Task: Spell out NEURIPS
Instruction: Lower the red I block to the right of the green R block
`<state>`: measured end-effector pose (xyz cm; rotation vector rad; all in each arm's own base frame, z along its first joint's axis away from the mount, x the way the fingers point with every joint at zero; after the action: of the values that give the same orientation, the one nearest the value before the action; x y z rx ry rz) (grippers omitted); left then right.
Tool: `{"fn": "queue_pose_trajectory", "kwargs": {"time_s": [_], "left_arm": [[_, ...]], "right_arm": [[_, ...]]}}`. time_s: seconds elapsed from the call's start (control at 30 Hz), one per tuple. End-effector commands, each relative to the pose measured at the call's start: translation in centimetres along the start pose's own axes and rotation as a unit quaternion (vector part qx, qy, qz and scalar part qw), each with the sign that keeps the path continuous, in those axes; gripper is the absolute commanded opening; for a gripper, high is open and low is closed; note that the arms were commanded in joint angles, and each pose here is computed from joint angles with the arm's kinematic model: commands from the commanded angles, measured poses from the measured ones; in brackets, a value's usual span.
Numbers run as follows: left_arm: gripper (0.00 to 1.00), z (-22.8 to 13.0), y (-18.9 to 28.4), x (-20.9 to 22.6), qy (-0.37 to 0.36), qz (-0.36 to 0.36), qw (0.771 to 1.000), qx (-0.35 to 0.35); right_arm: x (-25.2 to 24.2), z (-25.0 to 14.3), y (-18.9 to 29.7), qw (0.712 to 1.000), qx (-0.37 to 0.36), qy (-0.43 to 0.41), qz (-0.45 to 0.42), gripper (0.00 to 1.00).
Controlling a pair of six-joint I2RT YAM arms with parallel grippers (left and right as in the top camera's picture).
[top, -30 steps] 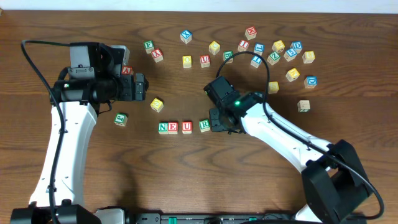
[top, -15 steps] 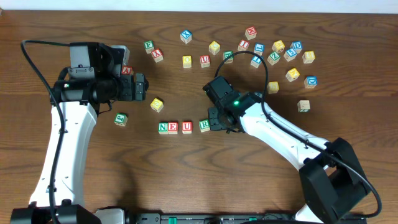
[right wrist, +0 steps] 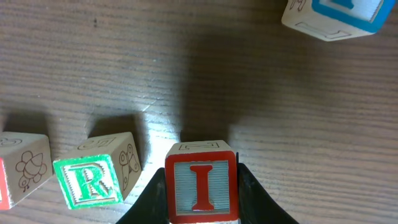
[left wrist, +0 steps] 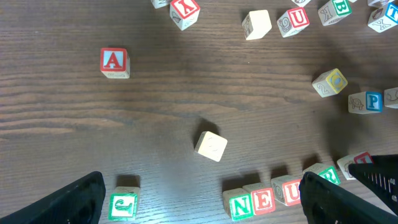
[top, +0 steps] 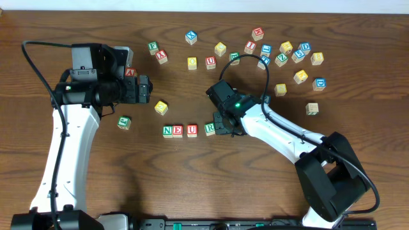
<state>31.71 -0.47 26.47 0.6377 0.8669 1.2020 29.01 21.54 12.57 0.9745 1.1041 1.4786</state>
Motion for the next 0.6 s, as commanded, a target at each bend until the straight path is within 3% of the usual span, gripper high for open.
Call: {"fn": "queue_pose_trajectory", "kwargs": {"time_s": [0.0, 0.57], "left_arm": [[0.98, 0.6, 0.5, -0.2, -0.012, -0.006, 1.0, -0.011], [0.98, 0.6, 0.5, -0.2, -0.013, -0.006, 1.0, -0.011]], "right_arm": [[-0.2, 0.2, -0.2, 1.0, -0.008, -0.001, -0.013, 0.08], [2.3, -0.3, -0.8, 0.999, -0.026, 0.034, -0.001, 0.07]]}}
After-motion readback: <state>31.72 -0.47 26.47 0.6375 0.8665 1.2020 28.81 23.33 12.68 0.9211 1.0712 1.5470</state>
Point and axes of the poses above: each gripper's point midway between its finger pads, its own y axis back along the fingers, its own x axis along the line the jaws close on, z = x × y, the point moved 10 cm from there along y, back along the fingers, and after that the axes turned 3 degrees about y, right-handed, at the moved point
